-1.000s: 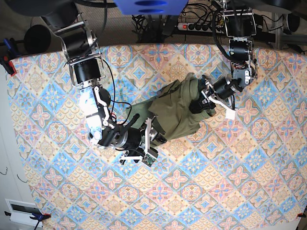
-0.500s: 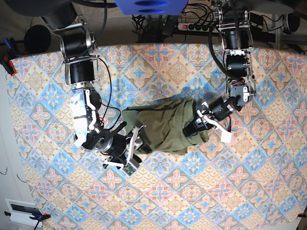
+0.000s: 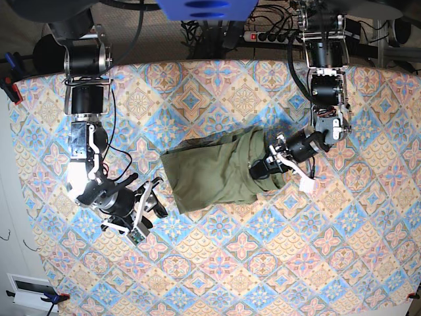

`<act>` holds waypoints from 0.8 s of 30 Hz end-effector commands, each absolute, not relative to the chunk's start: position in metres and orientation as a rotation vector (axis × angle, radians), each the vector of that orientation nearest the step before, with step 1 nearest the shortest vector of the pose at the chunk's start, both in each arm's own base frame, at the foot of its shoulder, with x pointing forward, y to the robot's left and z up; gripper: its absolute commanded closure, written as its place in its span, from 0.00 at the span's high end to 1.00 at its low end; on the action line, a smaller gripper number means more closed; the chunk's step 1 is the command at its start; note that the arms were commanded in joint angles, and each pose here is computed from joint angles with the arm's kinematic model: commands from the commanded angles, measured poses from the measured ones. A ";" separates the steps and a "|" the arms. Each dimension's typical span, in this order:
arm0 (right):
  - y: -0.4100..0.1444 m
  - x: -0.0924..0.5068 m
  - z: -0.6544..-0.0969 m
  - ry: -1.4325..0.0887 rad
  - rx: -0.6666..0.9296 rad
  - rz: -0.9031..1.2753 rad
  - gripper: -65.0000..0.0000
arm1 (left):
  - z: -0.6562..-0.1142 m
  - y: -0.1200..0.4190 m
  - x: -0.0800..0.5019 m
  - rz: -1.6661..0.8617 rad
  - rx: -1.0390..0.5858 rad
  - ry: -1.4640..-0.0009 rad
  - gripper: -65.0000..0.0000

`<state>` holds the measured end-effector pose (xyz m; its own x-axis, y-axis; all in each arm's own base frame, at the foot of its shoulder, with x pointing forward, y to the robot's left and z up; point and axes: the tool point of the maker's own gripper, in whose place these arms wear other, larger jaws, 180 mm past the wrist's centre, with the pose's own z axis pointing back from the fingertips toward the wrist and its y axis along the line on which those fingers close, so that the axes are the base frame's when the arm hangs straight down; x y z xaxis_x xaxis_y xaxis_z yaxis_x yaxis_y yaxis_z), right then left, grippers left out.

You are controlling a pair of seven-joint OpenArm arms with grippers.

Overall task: Layout the t-shirt on the table in an organized manner, then fold the t-shirt properly
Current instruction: 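Release with the right gripper and push the bundle with the left gripper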

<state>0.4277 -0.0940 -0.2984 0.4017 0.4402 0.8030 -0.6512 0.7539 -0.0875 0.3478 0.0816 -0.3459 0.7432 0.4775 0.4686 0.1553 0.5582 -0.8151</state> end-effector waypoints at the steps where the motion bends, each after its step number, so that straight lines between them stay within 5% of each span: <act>1: -0.092 0.438 -0.274 -1.001 0.262 0.706 0.40 | -0.329 0.090 0.358 0.202 -0.989 -0.801 0.00; 3: -0.091 0.438 -0.274 -1.000 0.262 0.709 0.40 | -0.333 0.098 0.358 0.190 -0.946 -0.799 0.00; 10: -0.090 0.438 -0.276 -0.995 0.263 0.710 0.40 | -0.355 0.107 0.354 0.229 -0.846 -0.737 0.37; 14: -0.090 0.438 -0.275 -0.998 0.263 0.712 0.40 | -0.360 0.106 0.349 0.237 -0.840 -0.723 0.48; 17: -0.090 0.438 -0.275 -0.998 0.263 0.712 0.40 | -0.360 0.106 0.349 0.234 -0.841 -0.728 0.45; 24: -0.090 0.437 -0.276 -0.997 0.263 0.712 0.40 | -0.345 0.084 0.353 0.178 -0.925 -0.779 0.07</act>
